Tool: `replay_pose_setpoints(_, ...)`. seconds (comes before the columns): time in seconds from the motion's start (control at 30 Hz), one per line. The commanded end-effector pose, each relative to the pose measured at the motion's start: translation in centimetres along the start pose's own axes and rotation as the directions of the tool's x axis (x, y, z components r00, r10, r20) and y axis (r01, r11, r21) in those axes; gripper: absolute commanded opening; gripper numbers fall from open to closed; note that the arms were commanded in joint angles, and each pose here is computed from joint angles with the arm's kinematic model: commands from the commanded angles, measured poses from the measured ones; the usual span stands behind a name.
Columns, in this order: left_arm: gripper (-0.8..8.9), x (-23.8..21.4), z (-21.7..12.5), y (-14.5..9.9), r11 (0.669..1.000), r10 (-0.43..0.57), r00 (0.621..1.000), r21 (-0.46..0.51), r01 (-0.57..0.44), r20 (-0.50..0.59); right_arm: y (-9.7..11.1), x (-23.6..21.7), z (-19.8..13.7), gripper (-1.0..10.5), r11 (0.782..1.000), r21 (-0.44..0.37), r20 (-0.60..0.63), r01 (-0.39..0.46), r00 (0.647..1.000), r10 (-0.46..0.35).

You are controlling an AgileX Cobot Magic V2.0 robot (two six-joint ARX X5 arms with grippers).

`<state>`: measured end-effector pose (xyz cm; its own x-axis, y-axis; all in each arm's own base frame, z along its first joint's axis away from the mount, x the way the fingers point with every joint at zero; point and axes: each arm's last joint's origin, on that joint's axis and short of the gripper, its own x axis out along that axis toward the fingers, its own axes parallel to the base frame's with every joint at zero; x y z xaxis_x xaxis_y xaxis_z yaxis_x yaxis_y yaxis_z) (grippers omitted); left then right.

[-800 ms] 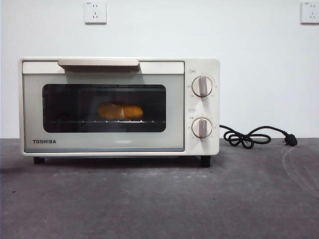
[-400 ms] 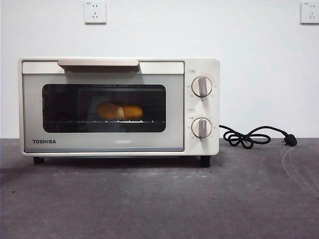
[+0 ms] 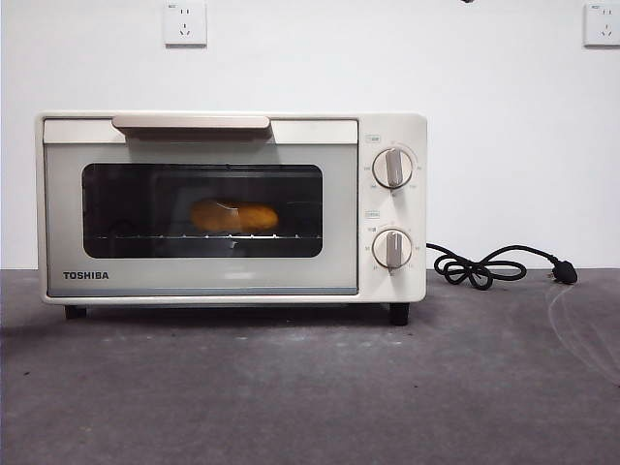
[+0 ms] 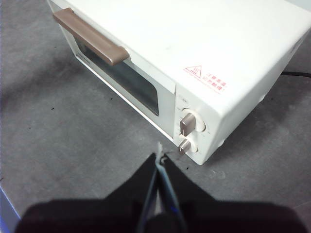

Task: Take the corn from the table,put the corn in the oven

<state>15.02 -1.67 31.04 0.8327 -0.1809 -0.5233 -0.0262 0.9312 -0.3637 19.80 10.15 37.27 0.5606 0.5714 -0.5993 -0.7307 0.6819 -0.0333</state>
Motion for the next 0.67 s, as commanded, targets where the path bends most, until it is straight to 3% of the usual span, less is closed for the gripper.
replay_pose_setpoints(0.03, -0.03, -0.7, -0.1, 0.1, 1.0, 0.011, 0.999, 0.023, -0.012, 0.032, -0.1, 0.1, 0.1, 0.0, 1.0, -0.003, 0.001, 0.005, 1.0, -0.005)
replay_pose_setpoints(0.1, -0.03, -1.7, -0.2, 0.0, 0.995, 0.002, 0.998, 0.104, -0.01, 0.069, -0.1, 0.1, 0.1, 0.0, 1.0, -0.003, 0.001, 0.005, 1.0, -0.005)
replay_pose_setpoints(0.23, -0.03, -4.8, 0.1, -0.4, 0.992, -0.067, 0.961, 0.117, 0.036, 0.268, -0.1, 0.1, 0.1, 0.0, 1.0, -0.004, 0.001, 0.005, 1.0, -0.005)
replay_pose_setpoints(0.3, -0.03, -6.4, 0.3, -0.7, 0.98, -0.133, 0.901, 0.189, 0.058, 0.413, -0.1, 0.1, 0.1, 0.0, 1.0, -0.004, 0.001, 0.005, 1.0, -0.005)
replay_pose_setpoints(0.37, -0.03, -7.5, 0.4, -0.8, 0.96, -0.209, 0.801, 0.272, 0.061, 0.561, -0.1, 0.1, 0.1, 0.0, 1.0, -0.004, 0.001, 0.005, 1.0, -0.005)
replay_pose_setpoints(0.43, -0.03, -7.8, -0.1, -0.6, 0.946, -0.256, 0.715, 0.321, 0.046, 0.65, -0.1, 0.1, 0.1, 0.0, 1.0, -0.004, 0.001, 0.005, 1.0, -0.005)
replay_pose_setpoints(0.5, -0.03, -7.2, -1.1, -0.2, 0.934, -0.276, 0.668, 0.356, 0.018, 0.691, -0.1, 0.1, 0.1, 0.0, 1.0, -0.004, 0.001, 0.005, 1.0, -0.005)
replay_pose_setpoints(0.57, -0.03, -5.8, -2.6, 0.6, 0.92, -0.276, 0.666, 0.391, -0.026, 0.693, -0.1, 0.1, 0.0, 0.0, 1.0, -0.003, 0.001, 0.005, 1.0, -0.005)
replay_pose_setpoints(0.67, -0.03, -3.4, -5.3, 2.0, 0.898, -0.253, 0.705, 0.432, -0.085, 0.663, -0.1, 0.1, 0.1, 0.0, 1.0, -0.004, 0.001, 0.005, 1.0, -0.005)
